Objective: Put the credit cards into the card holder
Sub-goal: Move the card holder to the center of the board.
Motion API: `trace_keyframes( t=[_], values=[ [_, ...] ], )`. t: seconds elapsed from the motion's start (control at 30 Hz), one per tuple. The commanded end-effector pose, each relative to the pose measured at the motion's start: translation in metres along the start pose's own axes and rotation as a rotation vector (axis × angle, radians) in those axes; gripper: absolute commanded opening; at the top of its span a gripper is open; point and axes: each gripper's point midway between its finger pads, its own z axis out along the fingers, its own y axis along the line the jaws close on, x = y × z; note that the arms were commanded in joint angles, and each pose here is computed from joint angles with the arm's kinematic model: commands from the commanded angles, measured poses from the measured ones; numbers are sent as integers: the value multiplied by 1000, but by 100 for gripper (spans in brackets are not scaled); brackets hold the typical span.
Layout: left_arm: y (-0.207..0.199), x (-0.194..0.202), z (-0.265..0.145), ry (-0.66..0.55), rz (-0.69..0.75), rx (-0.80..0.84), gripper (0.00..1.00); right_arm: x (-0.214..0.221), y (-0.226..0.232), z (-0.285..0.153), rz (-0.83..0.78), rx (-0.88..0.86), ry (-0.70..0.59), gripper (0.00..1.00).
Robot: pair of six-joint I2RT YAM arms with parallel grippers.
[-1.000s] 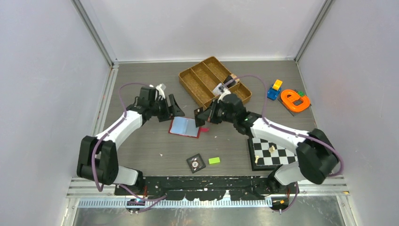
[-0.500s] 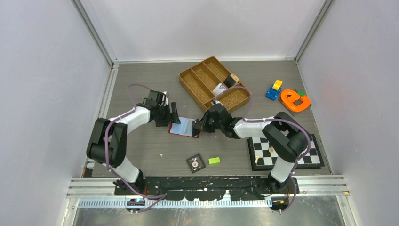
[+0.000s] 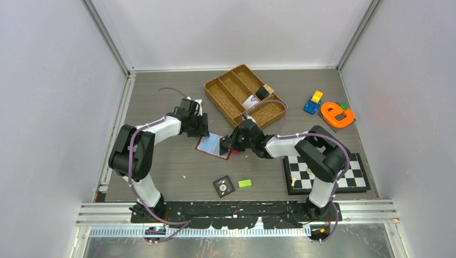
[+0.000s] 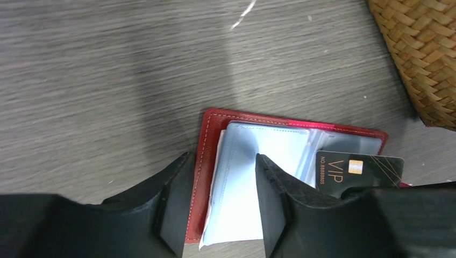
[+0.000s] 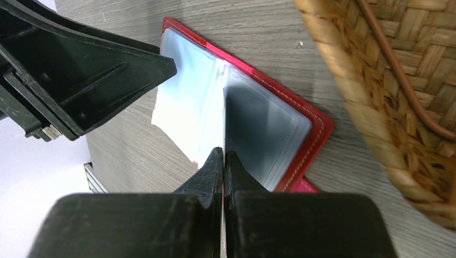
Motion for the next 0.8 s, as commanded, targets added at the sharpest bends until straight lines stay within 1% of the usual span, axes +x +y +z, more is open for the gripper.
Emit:
trace_keyframes(
  t=[0.0,0.23,0.33,0.47,0.53,0.77],
  values=[
    [-2,32,13,80,89,-45,46,-12,8,-12,-1,-12,-66,0],
    [-18,71,10,118,103,-41,40,-2,-9,-40,25,24,-65,0],
    [-25,90,6,142,73,-48,38,5,-16,-52,47,33,-51,0],
    [-35,110,-1,169,22,-66,37,19,-14,-63,61,-39,-14,0],
    [-38,113,-5,170,11,-60,38,20,-14,-67,70,-56,-23,0],
    [-46,103,-12,148,7,-40,40,20,-20,-68,92,-53,-30,0]
  ],
)
